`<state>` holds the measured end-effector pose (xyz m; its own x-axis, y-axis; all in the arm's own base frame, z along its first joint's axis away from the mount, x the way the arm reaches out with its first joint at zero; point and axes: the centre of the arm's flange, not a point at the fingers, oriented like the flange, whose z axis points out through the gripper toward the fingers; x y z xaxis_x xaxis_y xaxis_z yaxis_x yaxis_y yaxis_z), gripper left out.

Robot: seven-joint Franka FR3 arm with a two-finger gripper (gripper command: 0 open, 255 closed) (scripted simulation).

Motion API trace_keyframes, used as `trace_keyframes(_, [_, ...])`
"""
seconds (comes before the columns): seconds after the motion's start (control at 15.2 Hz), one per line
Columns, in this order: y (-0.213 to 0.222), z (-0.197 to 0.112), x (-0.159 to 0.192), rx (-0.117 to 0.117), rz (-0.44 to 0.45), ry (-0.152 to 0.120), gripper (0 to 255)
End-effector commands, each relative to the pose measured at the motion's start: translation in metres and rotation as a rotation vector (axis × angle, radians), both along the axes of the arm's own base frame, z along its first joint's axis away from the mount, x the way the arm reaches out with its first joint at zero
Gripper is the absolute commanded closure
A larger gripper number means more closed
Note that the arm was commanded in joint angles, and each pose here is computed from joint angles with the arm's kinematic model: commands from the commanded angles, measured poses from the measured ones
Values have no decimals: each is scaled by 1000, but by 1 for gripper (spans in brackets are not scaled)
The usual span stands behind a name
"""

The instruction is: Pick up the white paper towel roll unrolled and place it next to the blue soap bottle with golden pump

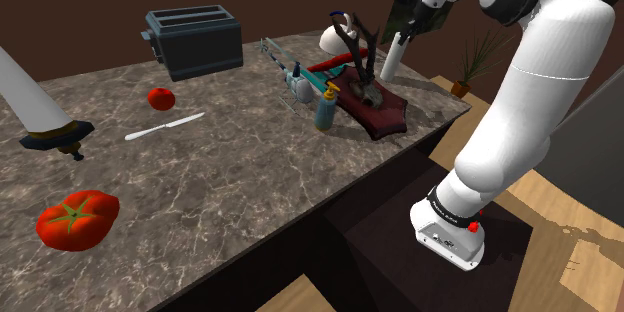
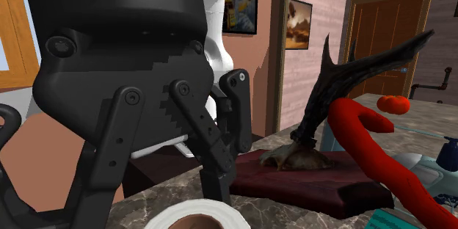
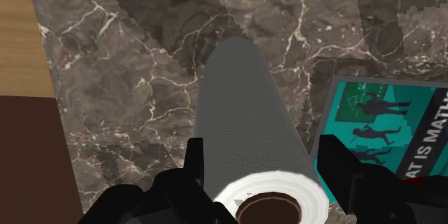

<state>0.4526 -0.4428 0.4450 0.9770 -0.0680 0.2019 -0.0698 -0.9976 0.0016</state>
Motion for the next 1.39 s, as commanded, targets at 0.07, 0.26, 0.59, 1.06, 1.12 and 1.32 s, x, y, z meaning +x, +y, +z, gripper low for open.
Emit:
trace_keyframes(0.07, [0, 0, 0, 0, 0, 0, 255])
trace_keyframes(0.26, [0, 0, 0, 0, 0, 0, 255])
trace_keyframes(0.59, [0, 21, 0, 0, 0, 0, 255])
trace_keyframes(1.06, [0, 58, 0, 0, 0, 0, 255])
trace_keyframes(1.12, [0, 63, 0, 0, 0, 0, 255])
trace_keyframes(1.32, [0, 79, 0, 0, 0, 0, 255])
